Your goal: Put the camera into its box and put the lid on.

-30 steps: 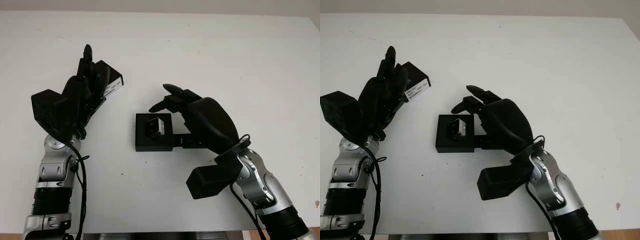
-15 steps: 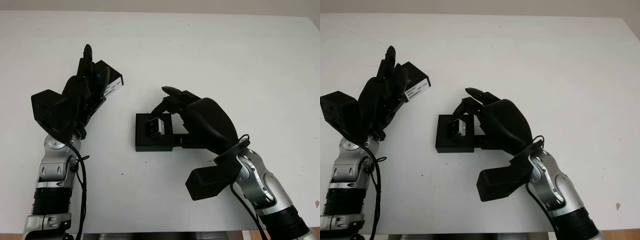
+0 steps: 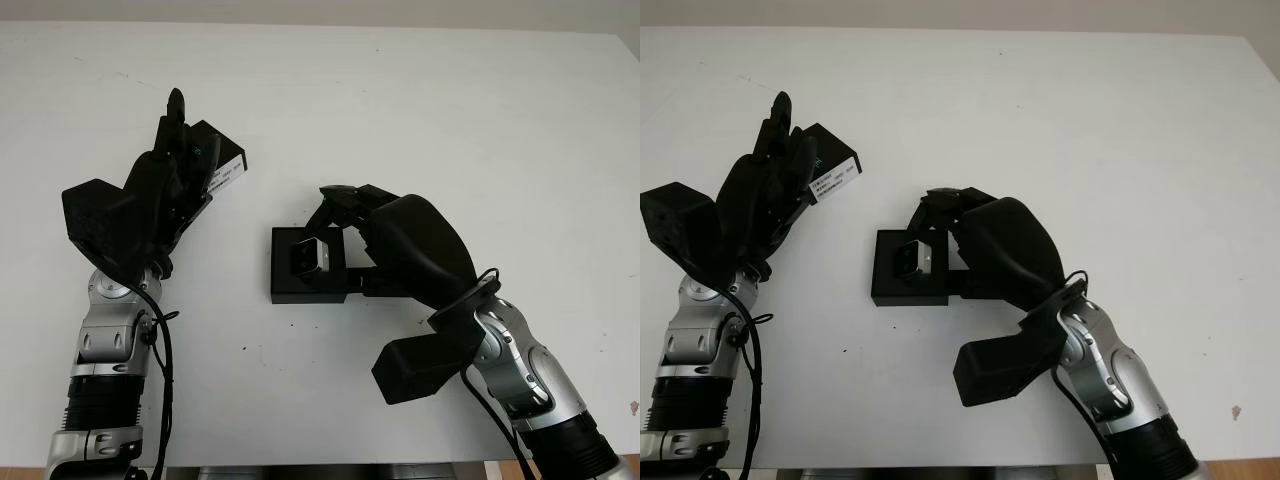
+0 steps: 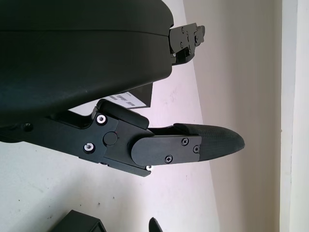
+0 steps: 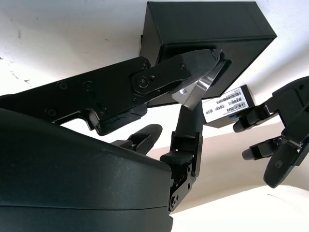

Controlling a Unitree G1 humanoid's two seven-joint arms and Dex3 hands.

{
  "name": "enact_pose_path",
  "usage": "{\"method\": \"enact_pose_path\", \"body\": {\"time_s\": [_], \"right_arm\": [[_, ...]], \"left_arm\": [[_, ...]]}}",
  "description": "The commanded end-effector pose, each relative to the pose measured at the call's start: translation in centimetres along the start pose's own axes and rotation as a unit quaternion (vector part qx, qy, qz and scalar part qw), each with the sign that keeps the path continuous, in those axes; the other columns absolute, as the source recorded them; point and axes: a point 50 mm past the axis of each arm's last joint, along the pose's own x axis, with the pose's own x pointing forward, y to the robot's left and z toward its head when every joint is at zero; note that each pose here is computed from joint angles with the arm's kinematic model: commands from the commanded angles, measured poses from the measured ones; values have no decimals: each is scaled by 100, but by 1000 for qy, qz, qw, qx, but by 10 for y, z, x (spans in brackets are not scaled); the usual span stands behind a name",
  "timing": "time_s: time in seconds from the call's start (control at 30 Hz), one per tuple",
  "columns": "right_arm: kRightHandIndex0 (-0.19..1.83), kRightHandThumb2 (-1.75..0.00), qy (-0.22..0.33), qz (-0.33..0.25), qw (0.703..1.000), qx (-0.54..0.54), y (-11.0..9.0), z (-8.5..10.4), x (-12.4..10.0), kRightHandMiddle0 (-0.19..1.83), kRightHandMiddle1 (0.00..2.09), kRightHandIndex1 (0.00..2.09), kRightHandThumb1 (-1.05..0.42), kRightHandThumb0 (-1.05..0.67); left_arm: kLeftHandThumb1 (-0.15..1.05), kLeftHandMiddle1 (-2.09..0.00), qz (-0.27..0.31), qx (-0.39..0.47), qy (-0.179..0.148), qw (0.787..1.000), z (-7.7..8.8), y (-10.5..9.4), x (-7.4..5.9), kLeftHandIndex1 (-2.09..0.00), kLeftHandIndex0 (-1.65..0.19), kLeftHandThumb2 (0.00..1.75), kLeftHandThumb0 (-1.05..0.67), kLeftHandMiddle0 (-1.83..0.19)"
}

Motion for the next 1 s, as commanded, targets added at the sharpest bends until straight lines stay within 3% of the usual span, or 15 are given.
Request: {"method": "enact_pose_path", "body": {"time_s": [0.0, 0.03, 0.17, 0.23, 0.77, 0.97], "right_arm": [[49, -5, -3, -5, 1000, 11, 2, 1, -2, 48, 152, 33, -97, -45], [49, -5, -3, -8, 1000, 17, 3, 0, -2, 48, 152, 33, -97, -45], [28, -6, 5, -7, 1000, 29, 6, -2, 1, 42, 158, 68, -99, -43], [22, -6, 15, 0, 999, 31, 7, -4, 3, 38, 161, 73, -102, -42], [21, -6, 29, -33, 997, 62, 10, -11, 8, 39, 159, 76, -105, -42], [18, -6, 52, -49, 987, 141, 8, -14, 12, 39, 173, 81, -105, -41]], "left_arm": [[105, 0, 1, 2, 0, 1000, -1, 2, -3, 0, 19, 44, -78, 19], [105, 0, 1, 2, -2, 1000, 0, 2, -3, 0, 19, 44, -78, 19], [105, 0, 0, 1, -4, 1000, 0, 2, -3, 0, 19, 44, -77, 19], [105, 0, 0, 1, -3, 1000, 0, 2, -3, 0, 19, 44, -77, 19], [105, 0, 2, 6, -1, 1000, 0, 2, -3, 0, 19, 45, -77, 19], [105, 0, -1, 1, -3, 1000, 0, 2, -2, 0, 19, 44, -76, 19]]}}
